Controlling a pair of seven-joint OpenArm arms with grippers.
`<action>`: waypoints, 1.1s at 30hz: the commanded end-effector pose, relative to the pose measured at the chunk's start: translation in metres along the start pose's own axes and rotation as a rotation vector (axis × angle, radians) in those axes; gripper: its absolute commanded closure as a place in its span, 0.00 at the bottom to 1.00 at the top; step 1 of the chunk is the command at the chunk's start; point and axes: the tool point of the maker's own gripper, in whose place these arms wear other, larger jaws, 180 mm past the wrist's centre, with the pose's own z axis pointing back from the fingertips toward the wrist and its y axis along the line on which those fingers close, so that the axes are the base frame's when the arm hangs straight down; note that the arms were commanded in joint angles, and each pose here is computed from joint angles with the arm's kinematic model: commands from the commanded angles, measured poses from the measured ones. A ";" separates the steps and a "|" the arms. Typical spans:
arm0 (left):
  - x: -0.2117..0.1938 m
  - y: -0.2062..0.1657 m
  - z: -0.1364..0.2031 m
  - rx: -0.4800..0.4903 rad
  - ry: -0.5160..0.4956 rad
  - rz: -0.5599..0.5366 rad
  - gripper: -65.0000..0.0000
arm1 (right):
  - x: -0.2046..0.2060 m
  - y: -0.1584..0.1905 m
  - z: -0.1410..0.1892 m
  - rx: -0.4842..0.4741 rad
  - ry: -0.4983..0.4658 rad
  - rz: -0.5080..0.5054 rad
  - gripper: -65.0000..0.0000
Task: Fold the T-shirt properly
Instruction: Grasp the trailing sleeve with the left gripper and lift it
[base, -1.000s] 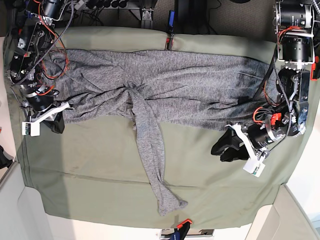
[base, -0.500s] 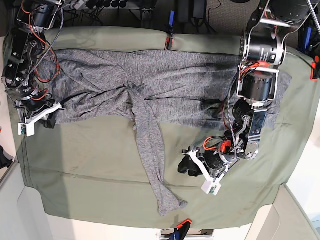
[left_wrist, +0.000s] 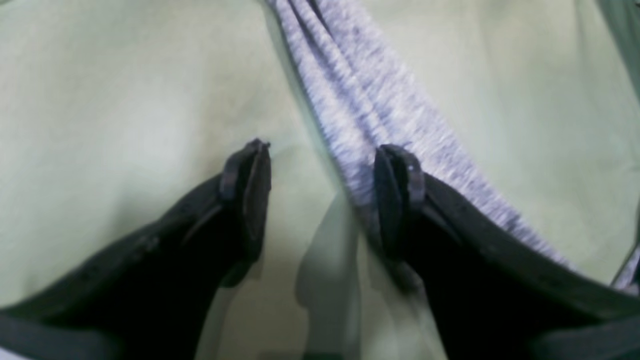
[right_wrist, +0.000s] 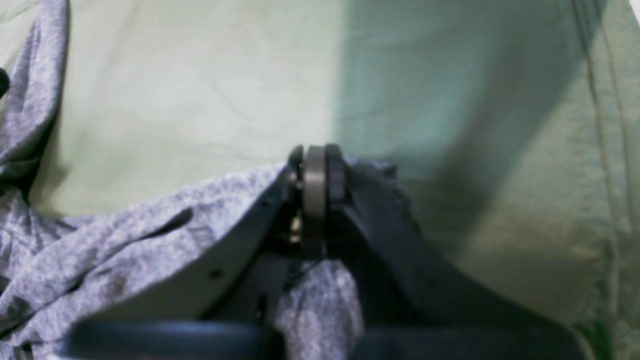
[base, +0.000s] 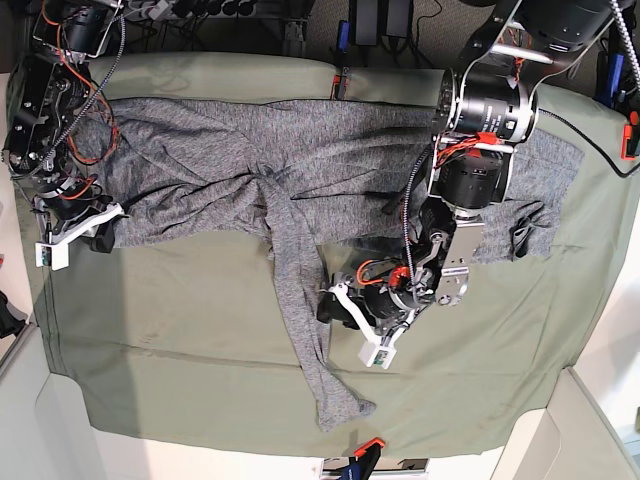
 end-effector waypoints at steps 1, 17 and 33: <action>0.024 -0.009 -0.002 -0.016 -0.047 -0.019 0.45 | 0.023 0.001 0.002 0.013 -0.066 0.004 1.00; 0.031 0.005 0.002 0.030 -0.066 -0.097 1.00 | 0.019 0.002 0.002 0.019 -0.048 -0.003 1.00; 0.021 0.027 0.091 -0.160 -0.104 -0.053 1.00 | 0.019 0.002 0.002 0.020 -0.049 -0.004 1.00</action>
